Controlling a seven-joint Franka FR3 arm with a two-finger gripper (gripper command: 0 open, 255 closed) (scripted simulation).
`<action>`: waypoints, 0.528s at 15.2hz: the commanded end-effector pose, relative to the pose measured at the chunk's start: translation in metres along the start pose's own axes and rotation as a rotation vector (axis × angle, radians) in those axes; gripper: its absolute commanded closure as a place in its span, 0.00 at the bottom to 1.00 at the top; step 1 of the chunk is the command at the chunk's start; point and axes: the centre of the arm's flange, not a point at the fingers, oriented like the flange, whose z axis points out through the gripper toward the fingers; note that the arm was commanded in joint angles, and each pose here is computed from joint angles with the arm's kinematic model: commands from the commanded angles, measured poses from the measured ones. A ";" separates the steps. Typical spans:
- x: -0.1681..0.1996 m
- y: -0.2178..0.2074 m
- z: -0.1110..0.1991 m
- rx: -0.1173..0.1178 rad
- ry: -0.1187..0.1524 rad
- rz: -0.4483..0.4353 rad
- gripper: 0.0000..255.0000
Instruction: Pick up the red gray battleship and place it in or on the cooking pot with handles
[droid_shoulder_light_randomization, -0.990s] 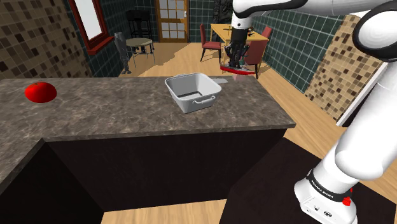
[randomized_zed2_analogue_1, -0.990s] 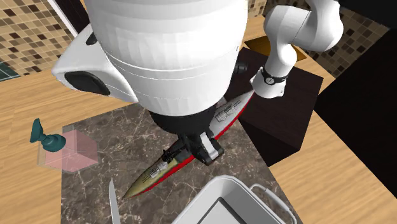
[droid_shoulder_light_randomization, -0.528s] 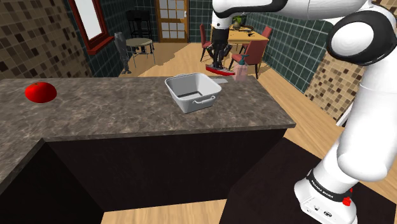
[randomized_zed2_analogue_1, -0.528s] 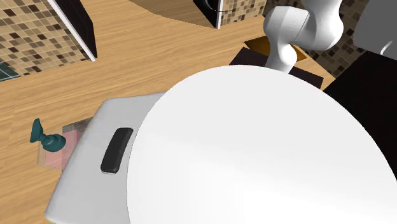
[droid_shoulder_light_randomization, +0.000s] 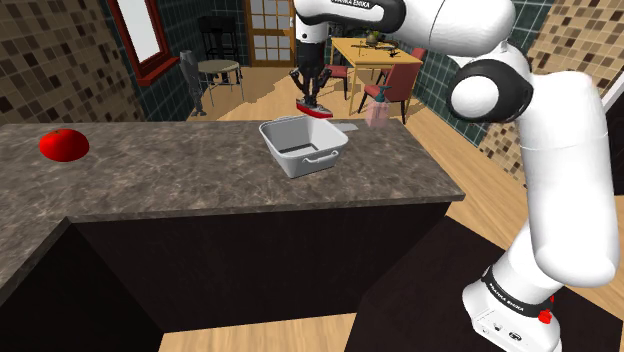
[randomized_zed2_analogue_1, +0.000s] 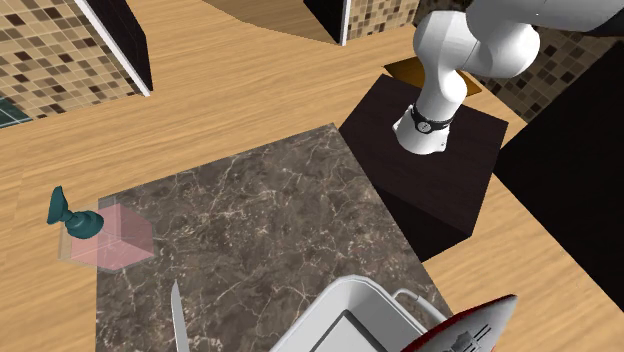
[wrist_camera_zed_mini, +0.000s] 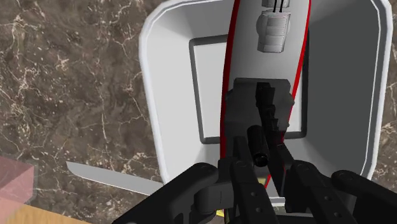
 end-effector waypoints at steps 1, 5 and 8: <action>0.005 -0.022 0.000 0.000 0.000 0.001 1.00; 0.005 -0.023 0.021 0.000 0.000 0.001 1.00; 0.005 -0.023 0.037 0.000 0.000 0.001 1.00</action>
